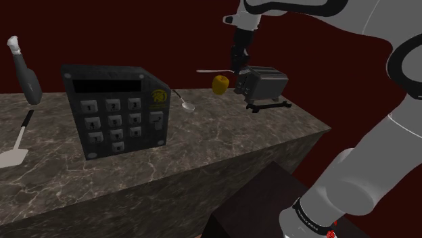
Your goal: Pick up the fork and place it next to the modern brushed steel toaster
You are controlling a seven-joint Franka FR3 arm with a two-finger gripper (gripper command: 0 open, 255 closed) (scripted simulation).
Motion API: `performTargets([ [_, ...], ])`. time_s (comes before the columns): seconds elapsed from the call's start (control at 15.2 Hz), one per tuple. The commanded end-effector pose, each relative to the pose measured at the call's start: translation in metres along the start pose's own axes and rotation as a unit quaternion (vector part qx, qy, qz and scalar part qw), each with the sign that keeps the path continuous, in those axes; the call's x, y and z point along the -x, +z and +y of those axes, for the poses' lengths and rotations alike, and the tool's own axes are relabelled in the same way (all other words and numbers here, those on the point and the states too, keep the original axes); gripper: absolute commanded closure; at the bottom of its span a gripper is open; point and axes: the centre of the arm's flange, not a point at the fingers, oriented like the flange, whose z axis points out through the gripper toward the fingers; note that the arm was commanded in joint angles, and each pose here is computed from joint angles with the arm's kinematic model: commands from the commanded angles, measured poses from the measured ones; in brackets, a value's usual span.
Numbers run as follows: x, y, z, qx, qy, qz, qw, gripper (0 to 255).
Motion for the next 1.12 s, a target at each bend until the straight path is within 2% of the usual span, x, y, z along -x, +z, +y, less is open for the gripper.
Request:
performTargets([
  [0.0, 0.027, 0.001, 0.005, 0.0, -0.001, 0.0, 1.0, 255],
  [1.06, 0.232, 0.016, 0.053, 0.0, -0.001, 0.0, 1.0, 255],
])
